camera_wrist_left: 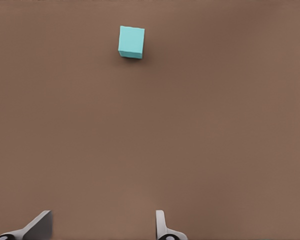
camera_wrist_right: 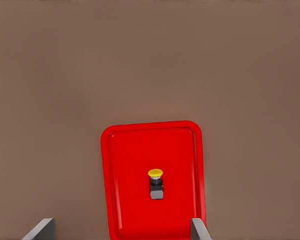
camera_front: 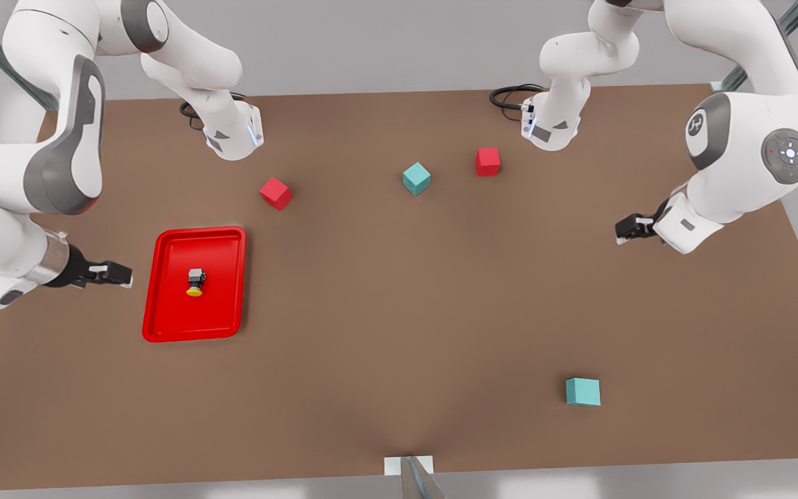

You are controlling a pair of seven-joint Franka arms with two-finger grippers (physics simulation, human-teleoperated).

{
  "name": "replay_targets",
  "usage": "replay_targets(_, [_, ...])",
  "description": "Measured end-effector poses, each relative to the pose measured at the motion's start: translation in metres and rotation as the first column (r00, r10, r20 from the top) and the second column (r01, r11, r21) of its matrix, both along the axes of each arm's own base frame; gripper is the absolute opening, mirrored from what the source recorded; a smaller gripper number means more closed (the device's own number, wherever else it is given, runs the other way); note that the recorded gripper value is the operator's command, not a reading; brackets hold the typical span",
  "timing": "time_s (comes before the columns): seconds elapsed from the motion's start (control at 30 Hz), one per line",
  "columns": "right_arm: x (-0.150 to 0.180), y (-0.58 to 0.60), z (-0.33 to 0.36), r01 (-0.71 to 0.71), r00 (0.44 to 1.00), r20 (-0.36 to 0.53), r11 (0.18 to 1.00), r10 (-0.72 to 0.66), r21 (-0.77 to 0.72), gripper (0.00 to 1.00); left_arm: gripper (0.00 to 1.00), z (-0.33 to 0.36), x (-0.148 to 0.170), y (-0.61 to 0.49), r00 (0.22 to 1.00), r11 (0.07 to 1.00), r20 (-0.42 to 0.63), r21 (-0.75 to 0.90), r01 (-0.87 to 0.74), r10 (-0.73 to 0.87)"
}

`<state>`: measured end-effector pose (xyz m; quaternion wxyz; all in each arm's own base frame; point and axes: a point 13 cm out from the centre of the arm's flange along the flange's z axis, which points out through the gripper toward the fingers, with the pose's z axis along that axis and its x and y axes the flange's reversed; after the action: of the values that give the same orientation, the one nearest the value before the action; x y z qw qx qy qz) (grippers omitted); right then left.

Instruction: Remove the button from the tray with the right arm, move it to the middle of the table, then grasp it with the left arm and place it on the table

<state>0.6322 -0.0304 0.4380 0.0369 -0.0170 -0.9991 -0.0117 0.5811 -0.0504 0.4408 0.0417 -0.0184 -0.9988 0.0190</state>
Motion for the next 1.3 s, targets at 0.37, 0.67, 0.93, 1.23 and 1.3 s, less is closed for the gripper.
replay_targets(0.37, [-0.002, 0.112, -0.017, -0.098, 0.995, -0.025, 0.995, 0.099, 0.021, 1.00, 1.00, -0.037, 0.016, 0.006, 0.999, 1.000, -0.038, 0.010, -0.019, 0.020])
replay_targets(0.67, [-0.070, 0.089, -0.139, 0.011, 0.975, -0.221, 1.000, -0.013, -0.012, 1.00, 1.00, -0.151, 0.059, -0.048, 0.997, 0.999, -0.069, -0.016, 0.044, -0.045])
replay_targets(0.93, [-0.077, 0.005, -0.252, 0.145, 0.955, -0.263, 0.989, -0.136, 0.013, 1.00, 1.00, -0.150, 0.068, -0.052, 0.999, 0.999, -0.033, -0.019, 0.039, -0.040])
replay_targets(1.23, [-0.083, -0.005, -0.285, 0.055, 0.983, -0.179, 0.996, -0.042, 0.065, 1.00, 1.00, -0.151, 0.071, -0.051, 0.999, 0.999, -0.024, -0.020, 0.031, -0.032])
replay_targets(1.3, [-0.100, 0.009, -0.274, 0.000, 0.986, -0.165, 0.998, 0.009, 0.057, 1.00, 1.00, -0.152, 0.071, -0.051, 0.999, 0.999, -0.026, -0.020, 0.031, -0.031])
